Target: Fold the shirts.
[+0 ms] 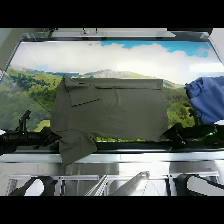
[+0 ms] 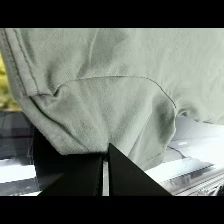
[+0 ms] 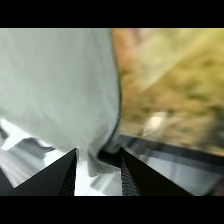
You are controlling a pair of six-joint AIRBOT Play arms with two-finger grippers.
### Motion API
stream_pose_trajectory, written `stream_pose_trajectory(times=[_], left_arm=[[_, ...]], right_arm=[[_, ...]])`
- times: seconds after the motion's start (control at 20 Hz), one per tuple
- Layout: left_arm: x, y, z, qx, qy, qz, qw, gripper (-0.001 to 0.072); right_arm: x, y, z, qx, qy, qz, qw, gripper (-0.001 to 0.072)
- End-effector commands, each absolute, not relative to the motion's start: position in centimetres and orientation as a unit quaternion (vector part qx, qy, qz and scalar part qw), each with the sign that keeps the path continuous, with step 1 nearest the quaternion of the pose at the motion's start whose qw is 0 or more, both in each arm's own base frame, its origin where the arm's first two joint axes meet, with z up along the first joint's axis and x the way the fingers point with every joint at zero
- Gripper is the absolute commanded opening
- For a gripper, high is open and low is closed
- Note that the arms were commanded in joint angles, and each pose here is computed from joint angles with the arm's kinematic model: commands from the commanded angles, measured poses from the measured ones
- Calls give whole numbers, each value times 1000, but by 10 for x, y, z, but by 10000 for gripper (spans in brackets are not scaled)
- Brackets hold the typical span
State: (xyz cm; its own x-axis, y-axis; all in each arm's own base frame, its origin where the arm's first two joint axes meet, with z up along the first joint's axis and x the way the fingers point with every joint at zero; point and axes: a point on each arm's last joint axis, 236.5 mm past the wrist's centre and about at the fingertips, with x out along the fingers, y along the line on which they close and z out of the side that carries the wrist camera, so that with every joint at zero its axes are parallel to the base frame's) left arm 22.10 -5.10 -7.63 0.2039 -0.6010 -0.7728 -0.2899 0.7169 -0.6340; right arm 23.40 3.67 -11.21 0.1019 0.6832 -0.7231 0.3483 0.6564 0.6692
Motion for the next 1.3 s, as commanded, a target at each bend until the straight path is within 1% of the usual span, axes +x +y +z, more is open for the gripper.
stream_pose_trajectory(times=[0.0,0.1,0.2,0.4,0.5,0.6,0.75,0.9,1.05,1.25], left_arm=[[221,-51,-76,-359,621,-114,688,25],[221,-52,-75,-361,620,-115,687,25],[221,-52,-75,-361,620,-115,687,25],[221,-52,-75,-361,621,-116,686,25],[221,-52,-75,-361,621,-116,686,25],[221,-52,-75,-361,621,-116,686,25],[221,-52,-75,-361,621,-116,686,25],[221,-52,-75,-361,621,-116,686,25],[221,-52,-75,-361,621,-116,686,25],[221,-52,-75,-361,621,-116,686,25]], right_arm=[[227,14,-107,349,694,110,620,338],[228,3,-101,326,699,103,628,340],[233,0,-98,323,691,99,639,341],[236,7,-92,336,685,112,637,341],[244,14,-84,344,667,132,647,341],[246,12,-89,344,667,126,648,341],[248,11,-103,350,672,123,641,341],[246,24,-106,369,674,153,621,341],[249,37,-99,385,664,186,614,340],[248,51,-99,368,669,205,612,339]])
